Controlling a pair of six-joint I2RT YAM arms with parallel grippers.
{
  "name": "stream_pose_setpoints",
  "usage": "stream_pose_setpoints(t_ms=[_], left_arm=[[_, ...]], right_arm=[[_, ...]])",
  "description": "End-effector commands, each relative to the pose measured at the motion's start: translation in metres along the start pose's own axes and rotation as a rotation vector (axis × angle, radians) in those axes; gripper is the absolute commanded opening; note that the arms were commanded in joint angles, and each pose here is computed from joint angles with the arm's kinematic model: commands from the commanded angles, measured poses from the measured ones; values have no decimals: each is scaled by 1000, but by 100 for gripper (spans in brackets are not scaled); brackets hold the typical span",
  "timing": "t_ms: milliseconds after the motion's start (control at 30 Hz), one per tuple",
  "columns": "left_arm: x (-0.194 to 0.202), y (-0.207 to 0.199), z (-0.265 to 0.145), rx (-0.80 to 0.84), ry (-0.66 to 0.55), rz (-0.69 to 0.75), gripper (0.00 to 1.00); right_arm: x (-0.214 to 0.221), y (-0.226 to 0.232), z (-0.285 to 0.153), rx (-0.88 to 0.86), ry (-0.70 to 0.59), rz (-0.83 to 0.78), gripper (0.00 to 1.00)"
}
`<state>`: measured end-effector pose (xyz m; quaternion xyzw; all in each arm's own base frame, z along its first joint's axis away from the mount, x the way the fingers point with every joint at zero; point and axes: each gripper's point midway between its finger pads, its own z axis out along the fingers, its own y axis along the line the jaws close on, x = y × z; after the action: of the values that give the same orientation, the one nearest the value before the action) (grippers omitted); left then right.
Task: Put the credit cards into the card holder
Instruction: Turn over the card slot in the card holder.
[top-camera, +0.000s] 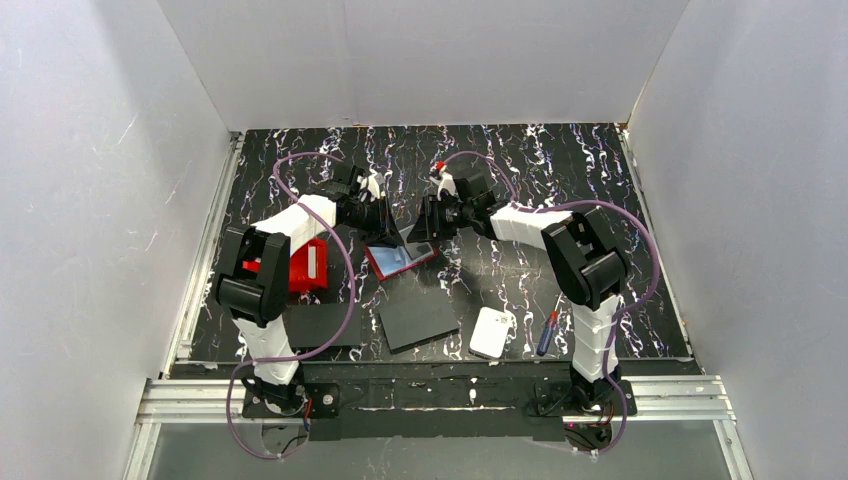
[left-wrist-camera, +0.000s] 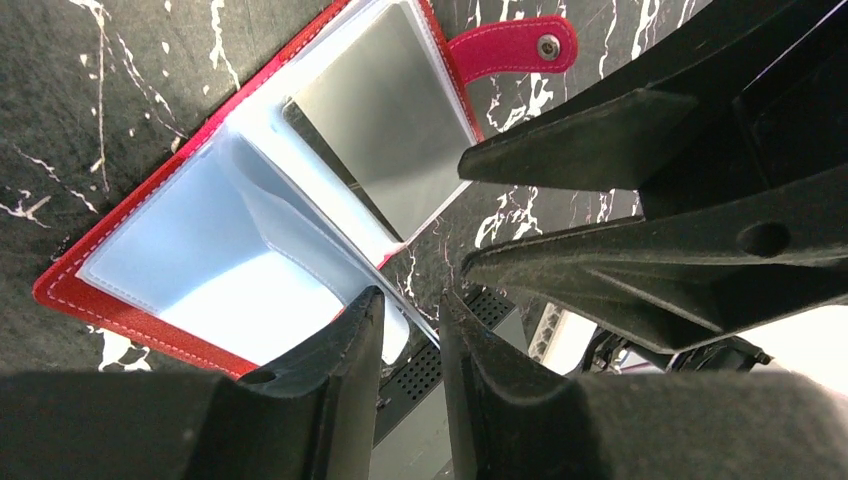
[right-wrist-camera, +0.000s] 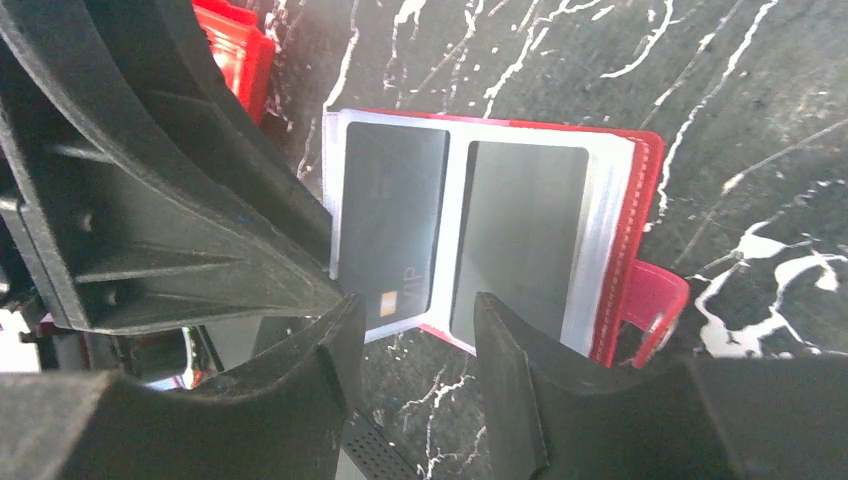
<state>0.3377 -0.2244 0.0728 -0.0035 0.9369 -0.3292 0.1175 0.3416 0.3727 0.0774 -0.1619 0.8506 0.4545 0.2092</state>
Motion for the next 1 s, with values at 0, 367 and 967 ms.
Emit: stream_pose_setpoints(t_ms=[0,367,967], left_arm=[[1,-6,-2,30,-10,-2,30],[3,-2,0,22,-22,-21,22],[-5,-4,4,33,-33,-27,21]], right_arm=[[-7,19,-2,-113,-40,39,55],[-5,19,-7,-113,-36,17,52],[13,36,-10,-144,-3,-43,46]])
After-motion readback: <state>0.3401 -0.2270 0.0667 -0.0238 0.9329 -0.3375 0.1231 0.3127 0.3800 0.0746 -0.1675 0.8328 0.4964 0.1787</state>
